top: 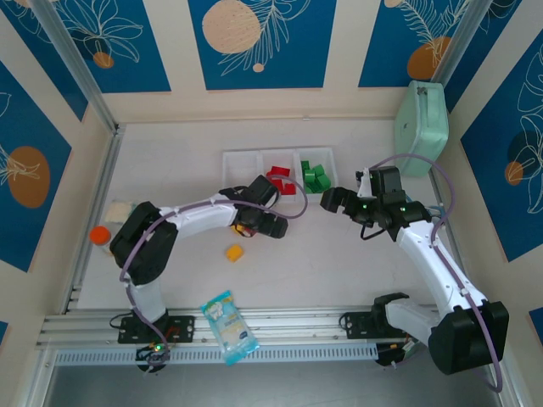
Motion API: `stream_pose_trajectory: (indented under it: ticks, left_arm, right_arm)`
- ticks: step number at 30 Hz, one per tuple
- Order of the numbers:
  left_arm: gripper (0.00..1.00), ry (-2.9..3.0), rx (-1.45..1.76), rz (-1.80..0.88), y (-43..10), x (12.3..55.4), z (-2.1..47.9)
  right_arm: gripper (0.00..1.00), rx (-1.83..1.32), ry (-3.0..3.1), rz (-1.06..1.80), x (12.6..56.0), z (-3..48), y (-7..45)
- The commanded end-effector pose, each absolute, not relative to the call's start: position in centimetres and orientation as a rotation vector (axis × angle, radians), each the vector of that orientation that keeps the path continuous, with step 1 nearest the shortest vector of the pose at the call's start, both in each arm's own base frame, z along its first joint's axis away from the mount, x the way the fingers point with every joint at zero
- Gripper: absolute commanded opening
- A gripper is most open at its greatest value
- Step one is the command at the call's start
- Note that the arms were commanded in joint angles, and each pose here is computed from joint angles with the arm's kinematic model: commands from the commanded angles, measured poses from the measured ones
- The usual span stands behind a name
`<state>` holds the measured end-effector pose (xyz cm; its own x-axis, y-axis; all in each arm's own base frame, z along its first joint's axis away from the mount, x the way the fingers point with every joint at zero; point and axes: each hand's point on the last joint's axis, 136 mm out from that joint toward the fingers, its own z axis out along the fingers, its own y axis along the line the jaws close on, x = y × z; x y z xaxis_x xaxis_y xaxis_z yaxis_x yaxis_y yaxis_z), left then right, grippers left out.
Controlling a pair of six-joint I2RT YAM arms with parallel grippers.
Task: Sort the legos into containers by color
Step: Move the lego to the center of the table.
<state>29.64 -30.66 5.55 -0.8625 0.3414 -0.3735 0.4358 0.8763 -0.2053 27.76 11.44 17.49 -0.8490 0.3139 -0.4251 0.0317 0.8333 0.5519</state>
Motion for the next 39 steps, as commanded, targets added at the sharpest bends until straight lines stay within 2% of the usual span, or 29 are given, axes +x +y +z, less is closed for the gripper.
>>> stream_pose_trajectory:
  ticks: [1, 15, 21, 24, 28, 33, 39]
  left_arm:
    - [0.86, 2.778, 0.531, -0.256, -28.7, 30.3, 4.3]
    - [0.80, 2.824, 0.531, -0.550, -33.6, 26.1, 3.5]
    - [0.79, 2.775, 0.555, -0.594, -34.9, 25.4, 5.4]
    - [0.84, 2.727, 0.559, -0.526, -34.0, 25.8, 7.3]
    - [0.89, 2.688, 0.567, -0.257, -30.7, 27.2, 9.2]
    - [0.88, 2.671, 0.668, -0.068, -28.7, 27.7, 8.7]
    - [0.82, 2.720, 0.691, -0.020, -28.8, 27.7, 6.1]
  right_arm:
    - [0.99, 0.221, 2.524, 0.726, 26.7, 17.4, 11.2]
    - [0.99, 0.232, 2.512, 0.720, 27.5, 17.3, 10.9]
    - [0.99, 0.246, 2.526, 0.691, 27.3, 16.7, 10.6]
    - [0.99, 0.246, 2.519, 0.682, 27.4, 16.8, 10.4]
    - [0.99, 0.248, 2.515, 0.688, 27.4, 16.9, 10.5]
    - [0.99, 0.272, 2.513, 0.681, 27.4, 16.6, 10.3]
    - [0.99, 0.276, 2.504, 0.671, 27.2, 16.5, 10.0]
